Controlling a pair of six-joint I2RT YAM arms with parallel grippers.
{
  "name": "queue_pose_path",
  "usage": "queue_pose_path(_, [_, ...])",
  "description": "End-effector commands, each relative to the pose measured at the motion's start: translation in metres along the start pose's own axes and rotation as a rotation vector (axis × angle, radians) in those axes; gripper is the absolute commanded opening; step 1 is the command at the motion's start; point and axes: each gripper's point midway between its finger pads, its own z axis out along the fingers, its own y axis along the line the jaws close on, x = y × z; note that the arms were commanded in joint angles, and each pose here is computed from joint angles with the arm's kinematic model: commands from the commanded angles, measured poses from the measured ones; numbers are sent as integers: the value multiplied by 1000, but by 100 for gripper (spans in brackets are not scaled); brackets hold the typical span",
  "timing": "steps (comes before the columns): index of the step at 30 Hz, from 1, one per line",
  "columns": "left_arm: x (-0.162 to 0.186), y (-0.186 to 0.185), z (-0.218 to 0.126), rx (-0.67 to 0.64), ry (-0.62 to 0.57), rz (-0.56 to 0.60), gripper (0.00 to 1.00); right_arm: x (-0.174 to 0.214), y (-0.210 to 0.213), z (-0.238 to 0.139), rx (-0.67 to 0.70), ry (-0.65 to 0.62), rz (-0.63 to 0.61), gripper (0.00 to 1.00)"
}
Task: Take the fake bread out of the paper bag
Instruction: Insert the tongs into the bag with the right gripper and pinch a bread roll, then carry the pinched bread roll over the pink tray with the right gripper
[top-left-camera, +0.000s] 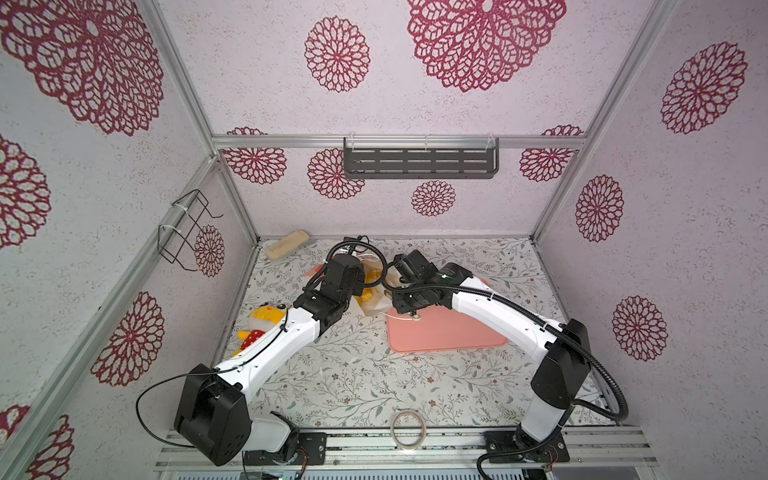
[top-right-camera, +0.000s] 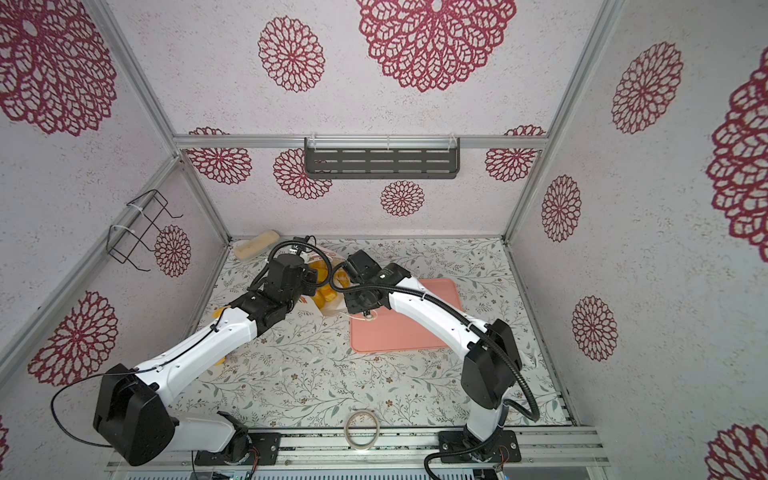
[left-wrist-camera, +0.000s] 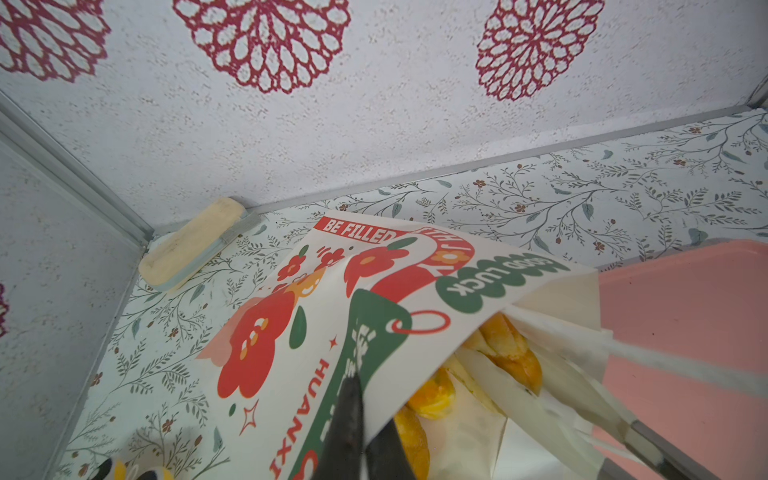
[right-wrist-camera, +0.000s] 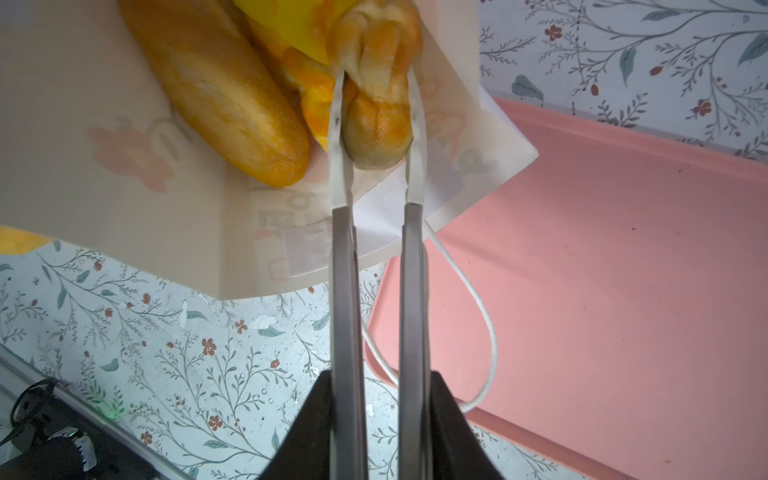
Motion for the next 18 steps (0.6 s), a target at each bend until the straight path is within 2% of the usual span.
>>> queue_pose_path(1, [10,-2,3,-12,44,-16,0,-9,11,-39,-68,-60,22,11])
queue_pose_path(8, [12,6,5,-70,80,-19,0,14,21,-76,-173,-53,48,5])
queue_pose_path(11, [13,9,6,-92,91,-23,0,33,13,-96,-183,-55,72,5])
queue_pose_path(14, [13,9,6,-94,91,-29,0,53,-9,-122,-133,-73,106,5])
queue_pose_path(18, [11,8,6,-91,89,-35,0,76,-57,-154,33,-143,161,6])
